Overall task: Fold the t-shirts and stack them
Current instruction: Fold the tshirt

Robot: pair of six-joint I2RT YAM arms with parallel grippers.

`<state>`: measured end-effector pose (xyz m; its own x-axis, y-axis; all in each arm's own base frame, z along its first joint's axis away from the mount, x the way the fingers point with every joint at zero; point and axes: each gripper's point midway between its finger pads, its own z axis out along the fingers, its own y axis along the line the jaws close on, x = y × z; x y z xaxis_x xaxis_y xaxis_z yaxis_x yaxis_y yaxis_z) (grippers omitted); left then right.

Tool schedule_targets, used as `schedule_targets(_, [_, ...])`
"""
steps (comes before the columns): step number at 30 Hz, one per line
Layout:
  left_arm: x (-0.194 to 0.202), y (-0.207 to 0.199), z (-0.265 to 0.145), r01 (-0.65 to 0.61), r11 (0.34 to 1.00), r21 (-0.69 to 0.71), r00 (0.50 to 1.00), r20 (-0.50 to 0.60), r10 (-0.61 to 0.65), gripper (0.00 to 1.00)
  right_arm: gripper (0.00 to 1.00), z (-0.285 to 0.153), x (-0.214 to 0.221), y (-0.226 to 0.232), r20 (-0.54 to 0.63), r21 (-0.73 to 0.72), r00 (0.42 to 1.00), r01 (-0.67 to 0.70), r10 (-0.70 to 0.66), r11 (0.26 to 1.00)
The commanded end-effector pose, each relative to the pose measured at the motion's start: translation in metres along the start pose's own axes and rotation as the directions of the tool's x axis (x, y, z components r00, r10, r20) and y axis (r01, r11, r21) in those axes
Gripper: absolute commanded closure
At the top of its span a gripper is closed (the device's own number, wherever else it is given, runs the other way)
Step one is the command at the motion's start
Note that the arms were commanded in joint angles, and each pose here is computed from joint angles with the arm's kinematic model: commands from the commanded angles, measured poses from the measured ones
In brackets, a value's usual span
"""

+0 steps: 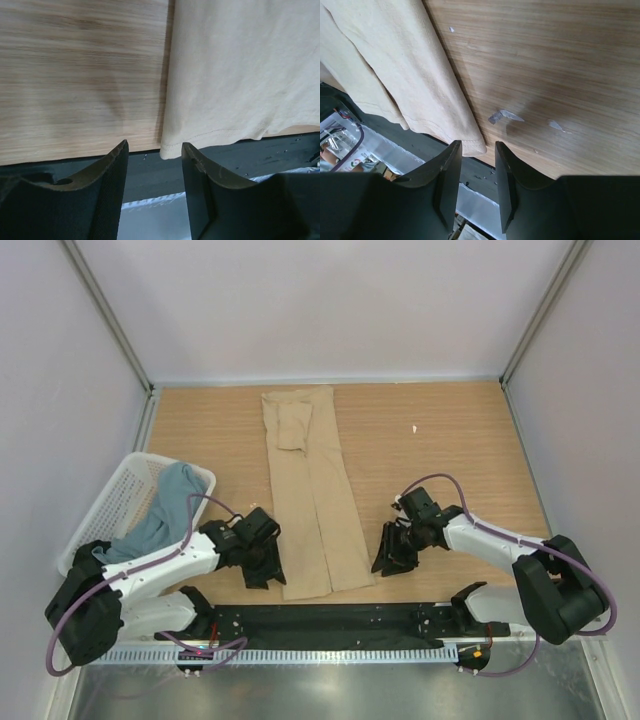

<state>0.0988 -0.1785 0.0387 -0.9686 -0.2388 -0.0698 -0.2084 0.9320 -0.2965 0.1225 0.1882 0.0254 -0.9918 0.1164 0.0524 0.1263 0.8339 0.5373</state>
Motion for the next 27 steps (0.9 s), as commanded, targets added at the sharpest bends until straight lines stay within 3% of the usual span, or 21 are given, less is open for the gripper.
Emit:
schedule_targets(1, [0.001, -0.027, 0.009, 0.114, 0.985, 0.130, 0.993, -0.010, -0.114, 0.52, 0.61, 0.003, -0.003, 0.009, 0.015, -0.051, 0.999, 0.029, -0.028, 0.998])
schedule_targets(5, [0.013, -0.017, 0.027, 0.159, 0.982, 0.097, 0.986, -0.057, -0.154, 0.51, 0.59, 0.006, 0.004, 0.002, -0.001, -0.047, 0.999, 0.033, -0.033, 0.998])
schedule_targets(18, [0.022, -0.001, 0.037, 0.220, 0.974, 0.048, 0.975, -0.031, -0.218, 0.52, 0.57, 0.014, 0.000, -0.008, 0.027, -0.013, 0.997, 0.073, -0.073, 0.997])
schedule_targets(27, [0.025, 0.015, 0.042, 0.250, 0.968, 0.008, 0.968, -0.018, -0.250, 0.54, 0.57, 0.026, 0.005, -0.012, -0.019, -0.028, 0.998, 0.064, -0.064, 0.998])
